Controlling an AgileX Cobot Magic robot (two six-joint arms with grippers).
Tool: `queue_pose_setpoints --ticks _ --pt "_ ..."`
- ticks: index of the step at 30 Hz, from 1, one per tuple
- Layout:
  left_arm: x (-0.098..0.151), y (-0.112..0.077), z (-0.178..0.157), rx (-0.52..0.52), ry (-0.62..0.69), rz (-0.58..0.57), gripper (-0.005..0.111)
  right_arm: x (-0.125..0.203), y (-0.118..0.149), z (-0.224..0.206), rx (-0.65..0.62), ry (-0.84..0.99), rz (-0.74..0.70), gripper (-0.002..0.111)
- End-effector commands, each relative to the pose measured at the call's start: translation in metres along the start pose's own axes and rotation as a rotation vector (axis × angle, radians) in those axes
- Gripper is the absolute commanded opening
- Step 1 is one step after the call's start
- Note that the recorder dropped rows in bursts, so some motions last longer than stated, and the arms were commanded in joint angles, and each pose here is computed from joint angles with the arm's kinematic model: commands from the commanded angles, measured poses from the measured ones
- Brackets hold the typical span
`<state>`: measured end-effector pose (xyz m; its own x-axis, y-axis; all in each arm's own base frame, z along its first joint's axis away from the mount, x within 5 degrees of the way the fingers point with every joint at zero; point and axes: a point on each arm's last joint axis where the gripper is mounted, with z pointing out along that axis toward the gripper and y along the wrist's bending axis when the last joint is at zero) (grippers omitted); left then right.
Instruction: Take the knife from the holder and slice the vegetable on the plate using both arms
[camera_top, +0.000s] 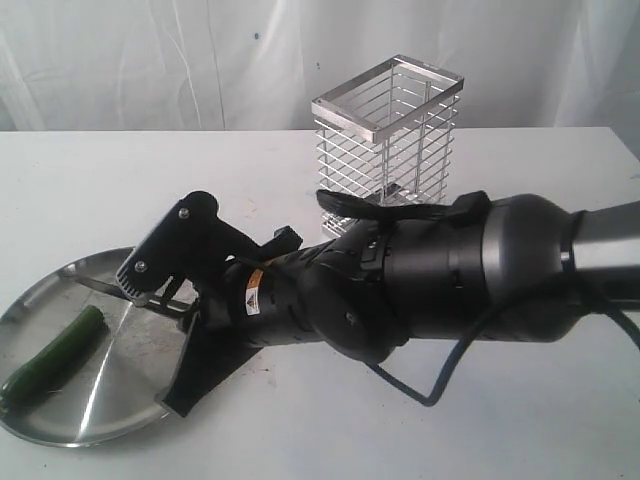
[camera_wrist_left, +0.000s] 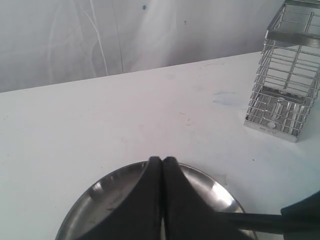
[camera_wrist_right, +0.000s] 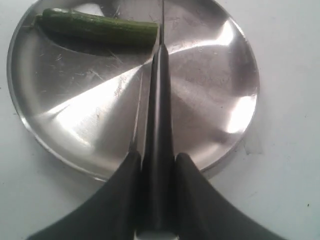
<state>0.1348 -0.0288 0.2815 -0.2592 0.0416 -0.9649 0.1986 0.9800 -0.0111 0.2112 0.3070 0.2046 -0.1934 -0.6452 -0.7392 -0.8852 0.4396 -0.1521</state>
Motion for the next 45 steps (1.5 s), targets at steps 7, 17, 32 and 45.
queue_pose_setpoints --ticks 7,17,32,45 --pt "0.009 -0.002 0.026 0.018 0.085 0.046 0.0 0.003 0.0 0.014 0.003 -0.002 0.026 0.0" --pt "0.013 -0.003 0.037 0.023 0.108 0.045 0.0 0.01 0.013 0.027 -0.024 0.024 0.01 0.0" --pt "0.013 -0.003 0.036 0.022 0.112 0.049 0.0 0.0 0.011 0.028 -0.015 -0.018 0.01 0.0" --pt "0.013 -0.003 0.036 0.022 0.112 0.049 0.0 0.009 0.006 0.035 -0.011 0.026 0.022 0.0"
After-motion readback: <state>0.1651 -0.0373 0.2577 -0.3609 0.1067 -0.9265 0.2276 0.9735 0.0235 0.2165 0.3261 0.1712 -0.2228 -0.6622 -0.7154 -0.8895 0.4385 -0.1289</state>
